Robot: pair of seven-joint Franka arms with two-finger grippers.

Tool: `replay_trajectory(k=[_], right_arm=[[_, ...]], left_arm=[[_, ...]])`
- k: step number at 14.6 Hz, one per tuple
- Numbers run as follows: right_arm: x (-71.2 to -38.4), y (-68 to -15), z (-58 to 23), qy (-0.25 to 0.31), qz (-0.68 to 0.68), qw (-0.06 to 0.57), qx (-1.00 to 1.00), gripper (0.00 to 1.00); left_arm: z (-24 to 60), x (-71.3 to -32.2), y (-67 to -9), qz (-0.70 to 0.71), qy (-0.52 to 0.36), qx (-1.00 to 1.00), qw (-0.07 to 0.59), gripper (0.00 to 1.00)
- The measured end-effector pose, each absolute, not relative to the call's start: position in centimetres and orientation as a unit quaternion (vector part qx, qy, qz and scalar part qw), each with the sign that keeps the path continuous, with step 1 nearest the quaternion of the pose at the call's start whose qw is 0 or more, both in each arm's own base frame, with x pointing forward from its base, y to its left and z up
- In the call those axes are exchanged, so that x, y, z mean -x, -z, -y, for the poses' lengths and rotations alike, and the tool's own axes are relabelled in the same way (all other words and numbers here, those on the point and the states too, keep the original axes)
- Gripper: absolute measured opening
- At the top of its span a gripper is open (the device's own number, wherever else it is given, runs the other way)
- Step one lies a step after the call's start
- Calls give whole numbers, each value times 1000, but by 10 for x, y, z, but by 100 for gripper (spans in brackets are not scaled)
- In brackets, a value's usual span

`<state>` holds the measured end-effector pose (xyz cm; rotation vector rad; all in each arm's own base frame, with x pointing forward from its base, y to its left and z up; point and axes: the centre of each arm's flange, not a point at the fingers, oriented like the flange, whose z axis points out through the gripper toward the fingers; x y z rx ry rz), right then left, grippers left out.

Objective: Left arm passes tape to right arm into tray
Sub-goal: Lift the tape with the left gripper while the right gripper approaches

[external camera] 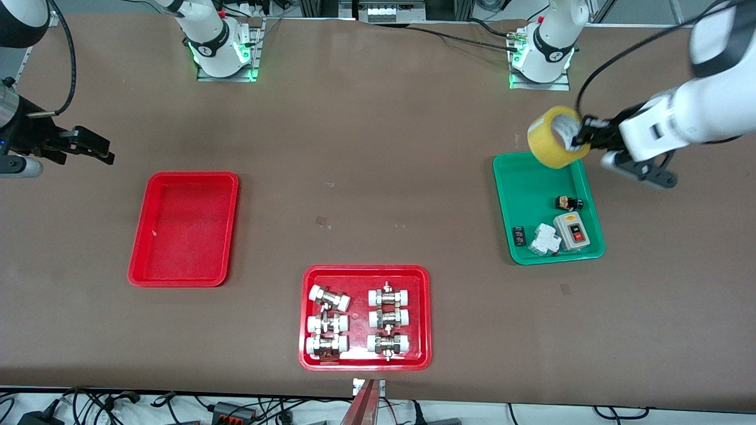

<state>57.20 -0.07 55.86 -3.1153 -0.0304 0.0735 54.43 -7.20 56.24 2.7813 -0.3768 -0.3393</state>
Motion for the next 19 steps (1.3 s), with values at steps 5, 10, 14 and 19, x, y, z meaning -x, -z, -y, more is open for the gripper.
replay_trajectory(k=[5,10,14,19], right_arm=[[-598,-489,-104,-75,99,46,991,100],[-608,-480,-145,-91,77,203,972,100],[-618,-465,-170,-105,72,282,951,100],[-623,-483,-232,-87,122,289,946,100]], left_arm=[[132,-551,-569,140,115,-960,213,22],[218,-579,-526,-23,145,-941,306,22],[305,-579,-519,-216,145,-897,357,22],[387,-562,-498,-311,120,-861,384,22]])
